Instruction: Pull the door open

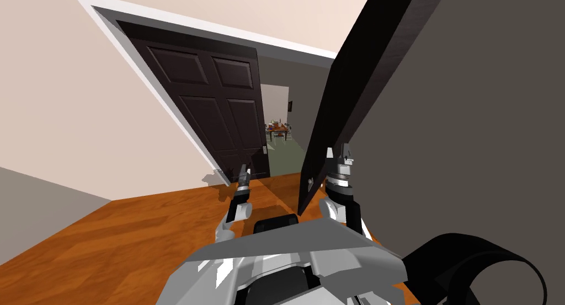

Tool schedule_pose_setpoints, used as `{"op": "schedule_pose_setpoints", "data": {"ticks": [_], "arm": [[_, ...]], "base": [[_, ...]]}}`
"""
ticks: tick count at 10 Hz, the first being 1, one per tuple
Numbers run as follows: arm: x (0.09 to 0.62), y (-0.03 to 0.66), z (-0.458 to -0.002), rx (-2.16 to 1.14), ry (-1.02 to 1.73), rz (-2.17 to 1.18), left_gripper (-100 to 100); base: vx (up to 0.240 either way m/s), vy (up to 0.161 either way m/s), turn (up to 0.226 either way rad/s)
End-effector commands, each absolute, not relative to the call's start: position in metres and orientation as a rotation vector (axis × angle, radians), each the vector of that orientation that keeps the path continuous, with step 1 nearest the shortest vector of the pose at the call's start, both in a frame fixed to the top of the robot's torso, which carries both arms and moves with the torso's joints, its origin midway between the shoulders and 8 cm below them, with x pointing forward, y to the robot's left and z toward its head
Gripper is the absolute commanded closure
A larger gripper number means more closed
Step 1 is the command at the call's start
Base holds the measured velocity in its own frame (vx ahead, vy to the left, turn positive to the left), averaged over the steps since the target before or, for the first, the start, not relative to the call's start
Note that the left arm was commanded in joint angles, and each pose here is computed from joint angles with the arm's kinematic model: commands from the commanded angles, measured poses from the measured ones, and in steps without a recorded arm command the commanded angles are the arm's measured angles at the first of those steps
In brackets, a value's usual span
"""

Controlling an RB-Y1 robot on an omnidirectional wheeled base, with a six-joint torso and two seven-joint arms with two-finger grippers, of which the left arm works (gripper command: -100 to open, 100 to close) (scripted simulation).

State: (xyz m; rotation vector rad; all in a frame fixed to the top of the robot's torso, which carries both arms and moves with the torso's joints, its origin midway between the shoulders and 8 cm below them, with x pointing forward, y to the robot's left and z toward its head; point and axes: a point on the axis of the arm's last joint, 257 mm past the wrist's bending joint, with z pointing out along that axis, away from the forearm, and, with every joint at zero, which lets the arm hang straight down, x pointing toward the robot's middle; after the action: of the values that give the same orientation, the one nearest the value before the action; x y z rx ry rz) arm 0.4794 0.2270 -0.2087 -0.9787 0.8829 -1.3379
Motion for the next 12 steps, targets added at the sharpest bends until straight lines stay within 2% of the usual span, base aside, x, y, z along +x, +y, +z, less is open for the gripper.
{"op": "schedule_pose_setpoints", "data": {"ticks": [1,12], "arm": [[0.483,0.226,-0.219,-0.992,0.892,-1.333,-100],[0.497,0.216,-0.285,-1.090,0.966,-1.279,-100]], "base": [[0.063,0.020,0.000],[0.083,0.023,-0.007]]}}
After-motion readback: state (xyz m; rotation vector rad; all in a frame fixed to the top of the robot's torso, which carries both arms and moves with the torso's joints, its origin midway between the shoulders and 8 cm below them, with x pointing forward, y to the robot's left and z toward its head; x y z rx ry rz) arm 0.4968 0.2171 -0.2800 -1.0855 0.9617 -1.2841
